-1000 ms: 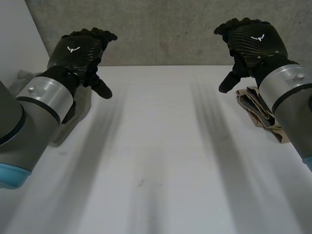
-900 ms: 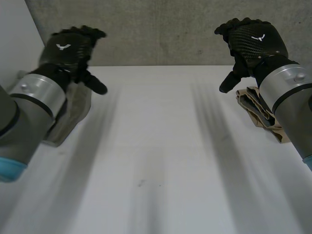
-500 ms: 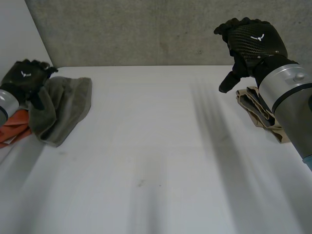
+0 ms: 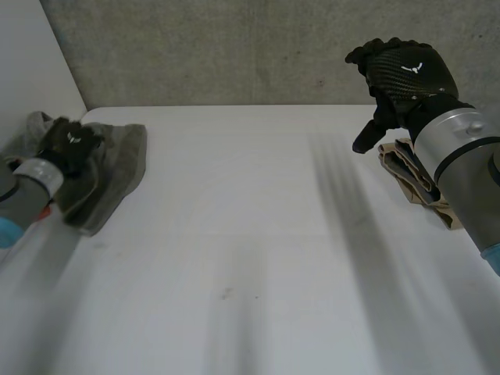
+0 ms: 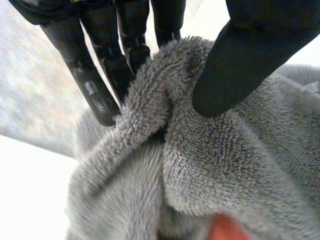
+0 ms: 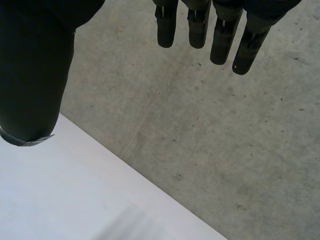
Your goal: Fold the laundry.
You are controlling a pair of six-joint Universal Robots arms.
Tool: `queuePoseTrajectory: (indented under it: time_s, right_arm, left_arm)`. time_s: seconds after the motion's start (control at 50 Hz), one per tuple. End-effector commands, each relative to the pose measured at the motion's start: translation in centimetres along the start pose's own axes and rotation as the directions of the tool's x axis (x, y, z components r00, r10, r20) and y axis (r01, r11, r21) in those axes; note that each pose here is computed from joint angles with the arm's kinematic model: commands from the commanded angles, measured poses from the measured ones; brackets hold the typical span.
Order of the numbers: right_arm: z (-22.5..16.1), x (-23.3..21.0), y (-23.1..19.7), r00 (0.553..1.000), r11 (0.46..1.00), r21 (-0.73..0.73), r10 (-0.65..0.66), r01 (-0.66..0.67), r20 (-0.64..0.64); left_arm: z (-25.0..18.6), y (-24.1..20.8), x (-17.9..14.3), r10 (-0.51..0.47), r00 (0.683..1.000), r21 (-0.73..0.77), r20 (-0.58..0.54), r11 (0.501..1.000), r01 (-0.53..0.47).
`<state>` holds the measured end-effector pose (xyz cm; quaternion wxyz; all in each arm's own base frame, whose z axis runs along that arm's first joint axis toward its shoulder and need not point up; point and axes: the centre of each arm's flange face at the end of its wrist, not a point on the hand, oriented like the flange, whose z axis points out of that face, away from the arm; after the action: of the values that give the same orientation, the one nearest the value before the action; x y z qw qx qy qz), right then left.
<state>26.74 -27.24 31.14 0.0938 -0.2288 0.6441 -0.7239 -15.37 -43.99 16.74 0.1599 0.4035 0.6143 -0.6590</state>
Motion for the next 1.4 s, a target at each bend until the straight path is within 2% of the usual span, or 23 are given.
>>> queuePoseTrajectory:
  time_s: [0.02, 0.04, 0.06, 0.12, 0.14, 0.2, 0.22, 0.28, 0.3, 0.38, 0.48, 0.52, 0.6, 0.64, 0.68, 0.82, 0.9, 0.92, 1.0, 1.02, 1.14, 1.4]
  right_arm:
    - [0.7, 1.7, 0.0, 0.999, 1.000, -0.009, -0.003, 0.003, -0.044]
    - [0.8, 2.1, -0.1, 0.999, 1.000, -0.014, -0.002, 0.001, -0.054]
    - [0.9, 2.2, -0.1, 0.998, 1.000, -0.017, -0.002, 0.001, -0.057]
    - [0.9, 2.8, -0.4, 0.998, 1.000, -0.024, 0.000, -0.002, -0.071]
    - [1.0, 2.9, -0.3, 0.997, 1.000, -0.027, 0.000, -0.002, -0.075]
    - [1.0, 3.3, -0.3, 0.996, 1.000, -0.030, -0.001, -0.002, -0.085]
    - [1.0, 3.3, -0.3, 0.996, 1.000, -0.030, -0.001, -0.002, -0.085]
    - [1.0, 3.3, -0.3, 0.996, 0.999, -0.032, -0.001, -0.002, -0.085]
    - [1.0, 3.3, -0.2, 0.996, 0.999, -0.033, 0.001, -0.004, -0.084]
    - [1.0, 3.2, -0.2, 0.997, 0.999, -0.033, -0.001, -0.002, -0.083]
    - [1.3, 3.1, 0.4, 0.997, 0.999, -0.049, -0.004, 0.000, -0.078]
    - [1.4, 3.0, 0.9, 0.997, 0.998, -0.070, -0.004, -0.001, -0.072]
    - [1.4, 2.6, 2.2, 0.999, 0.990, -0.140, -0.021, 0.015, -0.043]
    - [1.5, 2.2, 2.9, 0.999, 0.984, -0.177, -0.036, 0.031, -0.024]
    - [1.5, 1.6, 4.2, 0.998, 0.969, -0.239, -0.055, 0.057, 0.015]
    - [1.4, 0.7, 7.4, 0.996, 0.915, -0.395, -0.047, 0.075, 0.079]
    - [1.1, -1.4, 9.1, 0.990, 0.897, -0.436, -0.020, 0.079, 0.140]
    - [1.0, -2.0, 9.4, 0.988, 0.893, -0.442, -0.012, 0.081, 0.156]
    - [1.1, -3.9, 11.3, 0.981, 0.885, -0.461, 0.020, 0.072, 0.191]
    - [1.2, -4.3, 11.5, 0.981, 0.887, -0.458, 0.026, 0.067, 0.194]
    - [1.6, -5.5, 14.0, 0.980, 0.880, -0.472, 0.046, 0.053, 0.195]
    - [1.1, -5.4, 14.7, 0.982, 0.867, -0.496, 0.043, 0.055, 0.185]
  left_arm:
    - [-3.7, -12.9, 0.8, -0.340, 0.940, 0.216, -0.015, 0.917, 0.335]
    - [-4.3, -14.3, 0.9, -0.384, 0.923, 0.237, -0.031, 0.894, 0.380]
    - [-5.6, -16.9, 1.1, -0.466, 0.882, 0.279, -0.067, 0.840, 0.465]
    - [-7.3, -20.1, 1.6, -0.569, 0.811, 0.318, -0.136, 0.750, 0.579]
    - [-8.0, -21.4, 2.4, -0.618, 0.765, 0.318, -0.184, 0.698, 0.641]
    - [-9.1, -23.3, 4.5, -0.656, 0.707, 0.305, -0.264, 0.639, 0.706]
    - [-9.6, -24.2, 6.3, -0.654, 0.690, 0.287, -0.309, 0.628, 0.724]
    - [-9.6, -24.3, 9.1, -0.640, 0.681, 0.245, -0.356, 0.639, 0.729]
    - [-9.4, -23.9, 11.3, -0.634, 0.670, 0.198, -0.386, 0.652, 0.732]
    - [-10.1, -22.4, 15.4, -0.633, 0.643, 0.062, -0.432, 0.690, 0.721]
    - [-11.0, -22.1, 16.1, -0.643, 0.629, -0.008, -0.437, 0.702, 0.712]
    - [-10.9, -21.6, 15.9, -0.650, 0.629, -0.029, -0.427, 0.705, 0.709]
    - [-11.4, -20.8, 13.3, -0.667, 0.651, -0.042, -0.361, 0.710, 0.703]
    - [-11.5, -19.3, 11.4, -0.684, 0.667, -0.058, -0.294, 0.710, 0.702]
    - [-11.6, -17.9, 10.1, -0.695, 0.678, -0.072, -0.241, 0.709, 0.701]
    - [-11.1, -15.1, 8.3, -0.692, 0.702, -0.103, -0.168, 0.720, 0.686]
    - [-9.6, -12.8, 7.5, -0.628, 0.768, -0.121, -0.123, 0.778, 0.616]
    - [-8.9, -11.7, 7.4, -0.587, 0.801, -0.132, -0.116, 0.809, 0.573]
    - [-7.2, -10.4, 8.5, -0.486, 0.857, -0.137, -0.172, 0.873, 0.468]
    - [-6.7, -10.2, 8.9, -0.468, 0.862, -0.131, -0.196, 0.883, 0.450]
    - [-4.2, -9.2, 10.5, -0.430, 0.867, -0.108, -0.250, 0.903, 0.417]
    - [-2.8, -9.2, 14.6, -0.414, 0.850, -0.101, -0.326, 0.909, 0.405]
